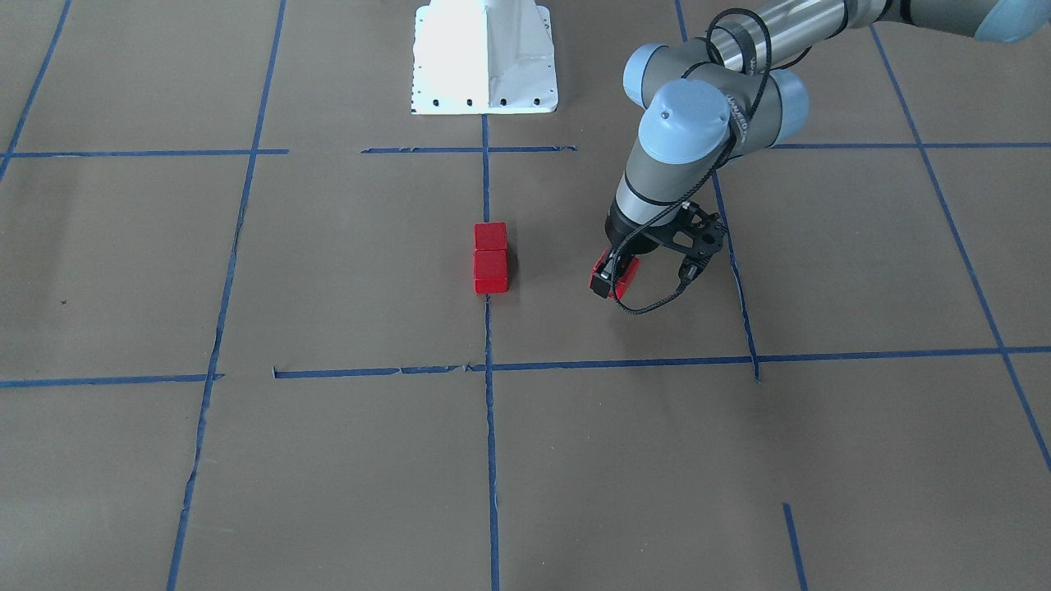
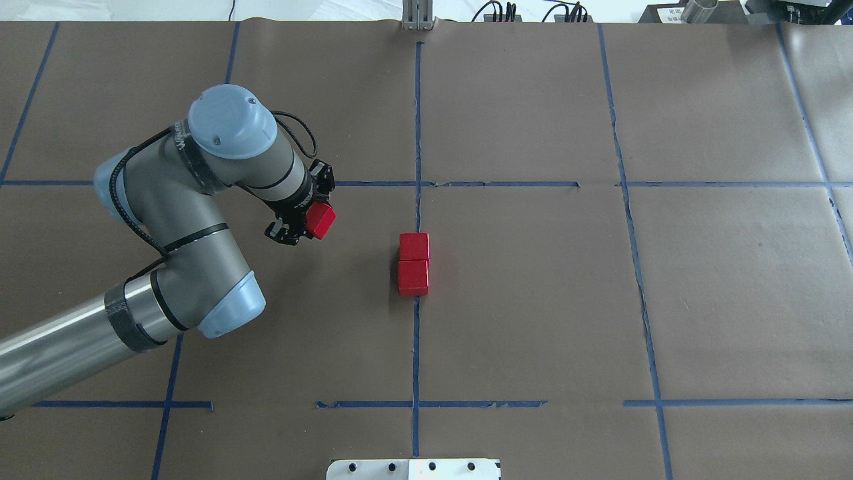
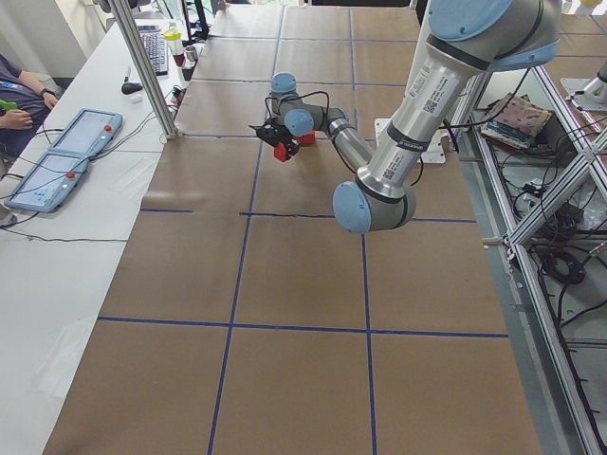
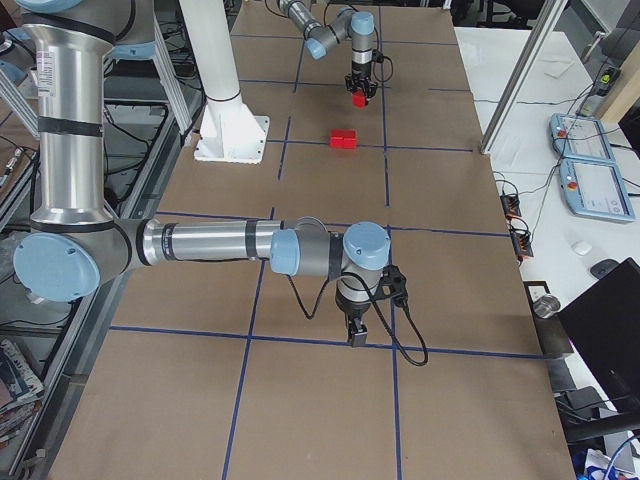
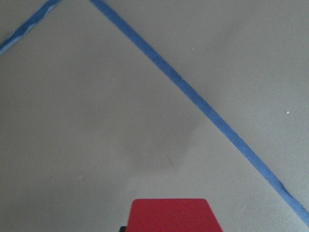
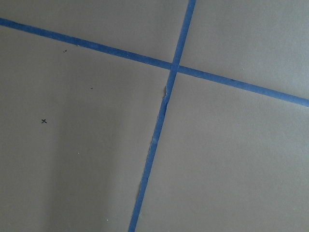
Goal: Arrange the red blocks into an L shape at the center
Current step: 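Carry the cube with the left gripper to the side of the pair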
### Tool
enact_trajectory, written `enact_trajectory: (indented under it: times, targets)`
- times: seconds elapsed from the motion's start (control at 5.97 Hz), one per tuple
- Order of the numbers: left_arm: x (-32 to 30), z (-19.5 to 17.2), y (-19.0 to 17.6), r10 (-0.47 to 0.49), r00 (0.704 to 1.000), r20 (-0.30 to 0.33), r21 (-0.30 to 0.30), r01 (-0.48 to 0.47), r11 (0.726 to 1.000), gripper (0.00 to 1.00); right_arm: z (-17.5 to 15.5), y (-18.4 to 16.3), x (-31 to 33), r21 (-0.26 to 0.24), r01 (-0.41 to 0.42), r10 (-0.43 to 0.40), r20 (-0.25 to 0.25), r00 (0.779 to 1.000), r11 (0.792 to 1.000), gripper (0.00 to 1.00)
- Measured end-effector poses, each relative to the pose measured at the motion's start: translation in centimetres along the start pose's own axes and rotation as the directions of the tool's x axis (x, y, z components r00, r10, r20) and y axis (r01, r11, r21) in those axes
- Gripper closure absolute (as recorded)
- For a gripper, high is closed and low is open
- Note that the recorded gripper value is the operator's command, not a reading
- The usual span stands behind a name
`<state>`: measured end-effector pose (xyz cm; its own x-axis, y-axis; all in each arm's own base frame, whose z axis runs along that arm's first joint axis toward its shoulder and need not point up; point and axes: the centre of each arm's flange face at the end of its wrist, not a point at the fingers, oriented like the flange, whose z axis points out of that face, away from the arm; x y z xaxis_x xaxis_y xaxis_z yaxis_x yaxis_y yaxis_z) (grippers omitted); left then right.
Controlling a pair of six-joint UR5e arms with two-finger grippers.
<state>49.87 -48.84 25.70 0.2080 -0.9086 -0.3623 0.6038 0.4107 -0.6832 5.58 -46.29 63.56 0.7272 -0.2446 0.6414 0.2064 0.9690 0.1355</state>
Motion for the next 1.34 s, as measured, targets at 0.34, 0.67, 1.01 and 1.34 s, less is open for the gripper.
enact_trajectory:
  times: [0.34, 0.67, 1.01, 1.34]
  targets:
    - [0.4, 2.0, 3.8, -0.325, 0.946, 0.016, 0.006, 0.325, 0.946, 0.9, 0.0, 0.0, 0.0, 0.0, 0.001, -0.001, 0.0, 1.0, 1.0, 0.0]
    - [1.6, 4.1, 6.6, -0.413, 0.911, 0.004, 0.032, 0.413, 0.91, 0.89, 0.0, 0.0, 0.0, 0.001, 0.002, -0.002, 0.0, 1.0, 1.0, 0.0]
    - [1.7, 4.5, 8.2, -0.415, 0.91, 0.007, 0.027, 0.415, 0.909, 0.88, 0.0, 0.0, 0.0, 0.0, 0.002, -0.002, -0.001, 1.0, 1.0, 0.0]
    - [1.4, 4.8, 9.4, -0.408, 0.913, 0.016, 0.024, 0.408, 0.913, 0.82, 0.0, 0.0, 0.0, 0.0, 0.001, -0.001, -0.001, 1.0, 1.0, 0.0]
